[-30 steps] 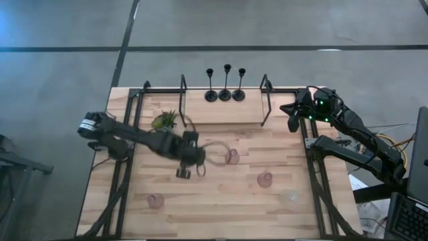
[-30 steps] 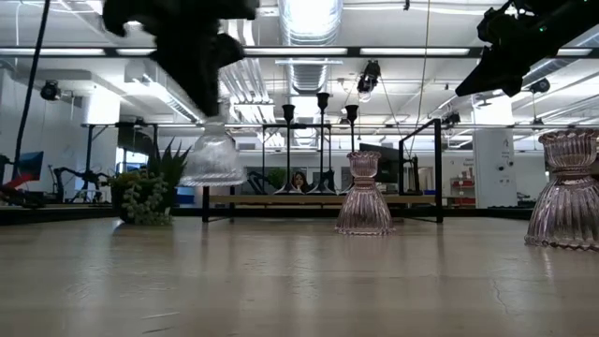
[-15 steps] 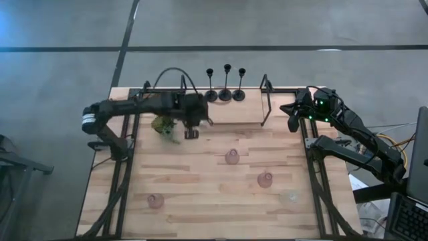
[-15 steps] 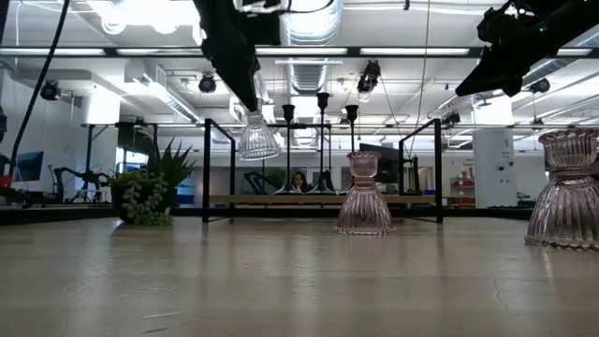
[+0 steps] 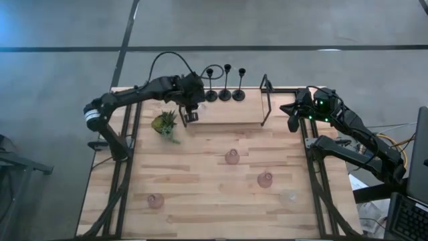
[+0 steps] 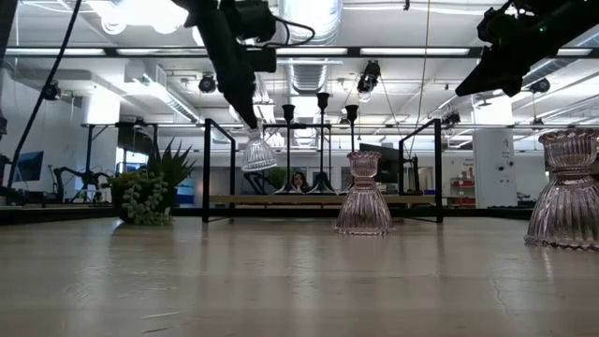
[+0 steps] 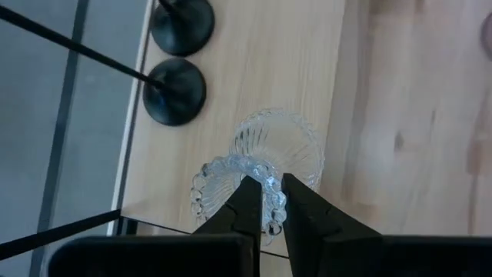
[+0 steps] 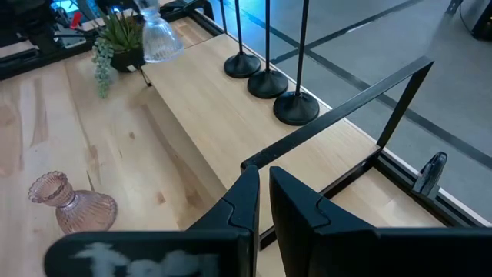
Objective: Pick & Place candle stick holders
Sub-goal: Put the left transparent candle holder on the shelf
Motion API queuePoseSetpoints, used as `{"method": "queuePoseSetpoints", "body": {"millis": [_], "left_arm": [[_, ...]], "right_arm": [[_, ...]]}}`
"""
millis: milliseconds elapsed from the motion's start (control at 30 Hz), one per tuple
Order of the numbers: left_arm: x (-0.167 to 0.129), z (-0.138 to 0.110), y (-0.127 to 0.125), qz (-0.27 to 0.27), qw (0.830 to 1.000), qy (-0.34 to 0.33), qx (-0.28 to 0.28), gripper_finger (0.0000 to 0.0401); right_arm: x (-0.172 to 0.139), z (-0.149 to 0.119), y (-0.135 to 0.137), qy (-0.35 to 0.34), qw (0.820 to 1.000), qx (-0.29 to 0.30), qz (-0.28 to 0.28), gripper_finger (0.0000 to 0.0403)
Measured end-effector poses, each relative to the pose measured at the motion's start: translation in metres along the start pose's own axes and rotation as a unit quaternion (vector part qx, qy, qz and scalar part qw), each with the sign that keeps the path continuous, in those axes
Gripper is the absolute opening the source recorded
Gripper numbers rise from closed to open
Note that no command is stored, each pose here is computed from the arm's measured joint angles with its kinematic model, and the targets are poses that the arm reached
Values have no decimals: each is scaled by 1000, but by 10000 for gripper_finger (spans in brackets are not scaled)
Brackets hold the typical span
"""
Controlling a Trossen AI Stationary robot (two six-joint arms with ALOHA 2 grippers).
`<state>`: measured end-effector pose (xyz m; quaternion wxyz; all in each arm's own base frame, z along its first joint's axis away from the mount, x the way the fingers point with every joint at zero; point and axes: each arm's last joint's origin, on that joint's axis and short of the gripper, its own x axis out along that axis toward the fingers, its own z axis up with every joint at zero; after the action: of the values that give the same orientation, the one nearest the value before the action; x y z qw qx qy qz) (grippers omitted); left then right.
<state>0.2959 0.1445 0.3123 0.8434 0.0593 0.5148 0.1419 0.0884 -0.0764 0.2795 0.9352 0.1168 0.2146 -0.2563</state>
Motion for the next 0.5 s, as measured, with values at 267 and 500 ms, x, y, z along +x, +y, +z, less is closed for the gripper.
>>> {"method": "queuePoseSetpoints", "body": {"millis": [267,500], "left_arm": [[29,3,9,4,999,36,11,32],[50,7,19,40,996,74,17,32]], "right_arm": [[0,0,0,0,1000,0,0,29],[0,0,0,0,1000,0,0,29]]}}
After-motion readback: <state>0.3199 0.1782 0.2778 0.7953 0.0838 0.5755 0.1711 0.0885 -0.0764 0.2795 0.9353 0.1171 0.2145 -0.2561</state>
